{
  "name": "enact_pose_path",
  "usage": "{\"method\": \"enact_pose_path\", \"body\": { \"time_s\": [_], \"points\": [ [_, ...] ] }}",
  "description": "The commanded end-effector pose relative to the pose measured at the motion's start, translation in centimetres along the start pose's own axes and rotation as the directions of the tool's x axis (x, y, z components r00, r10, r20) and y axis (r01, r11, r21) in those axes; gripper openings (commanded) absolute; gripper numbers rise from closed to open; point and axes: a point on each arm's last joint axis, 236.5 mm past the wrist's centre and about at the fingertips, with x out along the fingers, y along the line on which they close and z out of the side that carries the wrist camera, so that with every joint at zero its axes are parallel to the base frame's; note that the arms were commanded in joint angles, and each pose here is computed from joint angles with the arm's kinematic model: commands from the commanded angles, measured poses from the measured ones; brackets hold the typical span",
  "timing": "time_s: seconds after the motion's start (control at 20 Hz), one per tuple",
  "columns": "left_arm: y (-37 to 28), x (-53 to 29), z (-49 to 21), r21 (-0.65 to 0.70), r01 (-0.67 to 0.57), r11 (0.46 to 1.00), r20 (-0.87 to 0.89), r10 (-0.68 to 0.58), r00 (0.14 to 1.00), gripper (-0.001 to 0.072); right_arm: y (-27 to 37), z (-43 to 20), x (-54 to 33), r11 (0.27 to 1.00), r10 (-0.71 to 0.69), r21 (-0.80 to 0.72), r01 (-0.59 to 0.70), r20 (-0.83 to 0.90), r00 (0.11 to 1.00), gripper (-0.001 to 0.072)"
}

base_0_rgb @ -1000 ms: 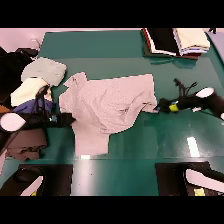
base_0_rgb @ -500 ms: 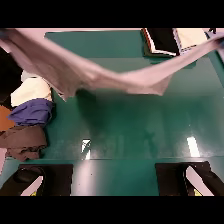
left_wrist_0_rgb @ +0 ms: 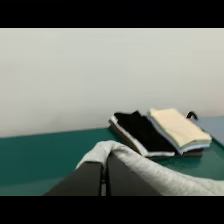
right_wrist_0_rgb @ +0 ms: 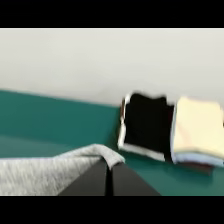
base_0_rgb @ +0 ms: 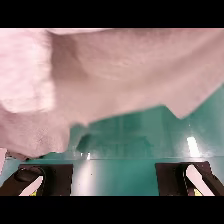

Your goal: Fold the shirts.

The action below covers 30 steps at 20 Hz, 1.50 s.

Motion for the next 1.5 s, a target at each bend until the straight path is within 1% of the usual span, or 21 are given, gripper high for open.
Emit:
{"method": "enact_pose_path", "body": {
  "time_s": [0.0,0.1,0.2,0.3,0.4,0.45,0.5,0.6,0.7,0.75,0.9,1.0,1.2,1.35,1.45],
  "points": [
    [3.6,7.0,-9.7,0.036,-0.087,0.996,-0.392,0.095,0.915,0.0020,-1.9,-4.7,4.3,0.993,0.065,0.107,-0.045,-0.196,0.978,0.0007],
    [4.7,12.6,-16.1,0.012,-0.091,0.996,-0.554,0.083,0.828,0.0020,-3.1,-10.9,8.8,0.983,0.105,0.178,-0.038,-0.383,0.918,0.0007],
    [6.4,17.1,-23.8,-0.009,-0.122,0.992,-0.688,0.082,0.721,0.0020,-4.4,-19.4,12.8,0.980,0.091,0.193,0.037,-0.611,0.786,0.0007],
    [8.0,20.4,-31.1,-0.046,-0.168,0.985,-0.773,0.071,0.630,0.0020,-4.1,-26.6,15.8,0.979,0.126,0.201,0.043,-0.750,0.649,0.0007],
    [9.8,23.9,-35.9,-0.137,-0.215,0.967,-0.779,0.029,0.627,0.0020,-4.0,-31.9,19.0,0.971,0.165,0.234,0.052,-0.811,0.562,0.0007],
    [10.8,25.6,-37.2,-0.189,-0.236,0.953,-0.768,0.007,0.640,0.0020,-4.3,-33.7,20.6,0.967,0.174,0.245,0.062,-0.823,0.541,0.0007],
    [11.9,27.0,-38.2,-0.236,-0.251,0.939,-0.754,-0.014,0.656,0.0020,-4.8,-35.1,22.0,0.965,0.176,0.253,0.074,-0.828,0.532,0.0007],
    [13.2,29.2,-39.3,-0.312,-0.235,0.920,-0.716,-0.066,0.695,0.0020,-6.2,-36.7,24.9,0.958,0.172,0.269,0.102,-0.821,0.544,0.0007],
    [13.1,30.5,-39.9,-0.338,-0.165,0.926,-0.685,-0.122,0.718,0.0020,-6.6,-36.3,27.3,0.942,0.209,0.321,0.097,-0.789,0.578,0.0007],
    [13.0,30.6,-40.5,-0.335,-0.147,0.931,-0.689,-0.135,0.712,0.0020,-7.0,-35.8,28.1,0.939,0.213,0.331,0.096,-0.777,0.592,0.0007],
    [13.3,30.1,-43.3,-0.323,-0.143,0.935,-0.742,-0.157,0.651,0.0020,-7.5,-35.2,28.4,0.950,0.202,0.303,0.074,-0.779,0.594,0.0007],
    [13.4,29.2,-45.7,-0.316,-0.147,0.937,-0.790,-0.174,0.588,0.0020,-7.2,-36.1,27.8,0.950,0.214,0.305,0.070,-0.796,0.566,0.0007],
    [14.9,26.6,-49.1,-0.304,-0.195,0.932,-0.852,-0.175,0.493,0.0020,-7.6,-41.1,24.6,0.958,0.178,0.260,0.123,-0.870,0.459,0.0007],
    [14.6,24.8,-52.0,-0.313,-0.203,0.928,-0.879,-0.202,0.431,0.0021,-6.9,-43.9,23.4,0.948,0.191,0.282,0.149,-0.875,0.445,0.0009],
    [14.5,24.0,-53.4,-0.314,-0.215,0.925,-0.889,-0.206,0.410,0.0021,-6.2,-45.0,23.3,0.943,0.202,0.296,0.153,-0.873,0.444,0.0009]
  ]
}}
